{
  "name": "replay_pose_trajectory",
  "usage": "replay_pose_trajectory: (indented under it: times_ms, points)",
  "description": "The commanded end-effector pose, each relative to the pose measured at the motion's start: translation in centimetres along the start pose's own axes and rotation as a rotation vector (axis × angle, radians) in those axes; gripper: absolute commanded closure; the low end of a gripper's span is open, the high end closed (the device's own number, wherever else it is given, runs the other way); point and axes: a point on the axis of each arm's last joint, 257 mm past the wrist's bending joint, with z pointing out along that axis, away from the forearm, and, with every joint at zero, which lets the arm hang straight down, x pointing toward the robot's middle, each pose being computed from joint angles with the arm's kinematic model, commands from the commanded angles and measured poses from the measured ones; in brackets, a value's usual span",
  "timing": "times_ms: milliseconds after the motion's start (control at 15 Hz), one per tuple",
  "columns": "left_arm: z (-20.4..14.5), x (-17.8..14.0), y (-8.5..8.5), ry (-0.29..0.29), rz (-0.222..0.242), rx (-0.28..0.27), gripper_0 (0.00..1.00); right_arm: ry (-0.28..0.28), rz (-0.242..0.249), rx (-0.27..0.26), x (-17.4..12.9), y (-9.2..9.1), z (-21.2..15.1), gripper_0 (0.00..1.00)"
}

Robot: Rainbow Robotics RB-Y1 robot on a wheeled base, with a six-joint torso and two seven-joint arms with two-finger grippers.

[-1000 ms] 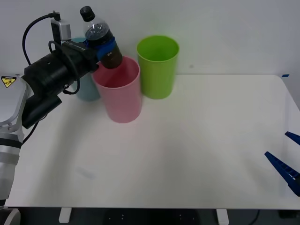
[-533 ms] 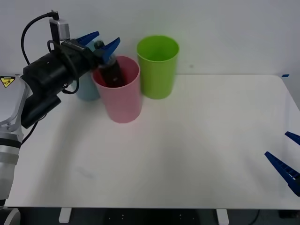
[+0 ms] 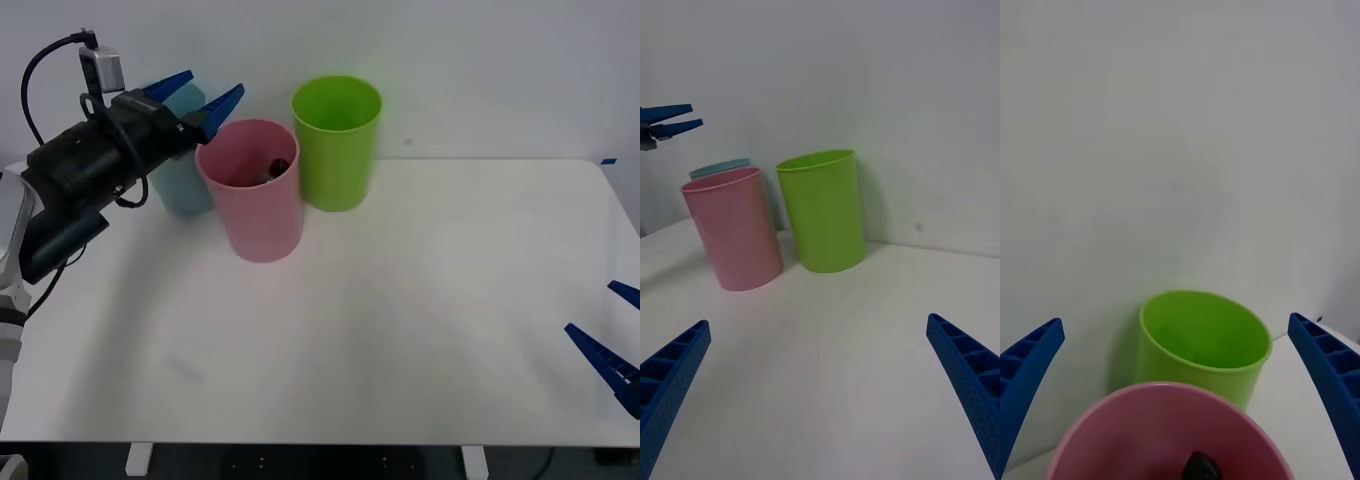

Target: Grasp the object on the table and drop it into the matching bin: aluminum can to the light blue bin, PET bottle to the pink bin.

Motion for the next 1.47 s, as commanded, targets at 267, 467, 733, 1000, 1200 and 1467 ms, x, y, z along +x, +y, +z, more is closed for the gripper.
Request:
replay_pose_trajectory:
  times_ms: [267,467,733,1000,1200,1467]
  points:
    - [-5.1,-0.4,1.0,-0.010,-0.004,-0.009,0.00,0.000,0.000,0.000,0.0,0.0,0.0,0.00]
    - [-8.4,-0.4,1.5,-0.008,-0.008,-0.013,0.00,0.000,0.000,0.000,0.0,0.0,0.0,0.00]
    - [-13.4,0.3,2.1,0.005,-0.014,-0.019,0.00,0.000,0.000,0.000,0.0,0.0,0.0,0.00]
    - [-17.8,0.8,2.2,0.017,-0.001,-0.046,0.00,0.000,0.000,0.000,0.0,0.0,0.0,0.00]
    - [-21.1,1.7,2.4,0.033,0.052,-0.068,0.00,0.000,0.000,0.000,0.0,0.0,0.0,0.00]
    - [-25.0,2.8,2.5,0.087,0.099,-0.080,0.00,0.000,0.000,0.000,0.0,0.0,0.0,0.00]
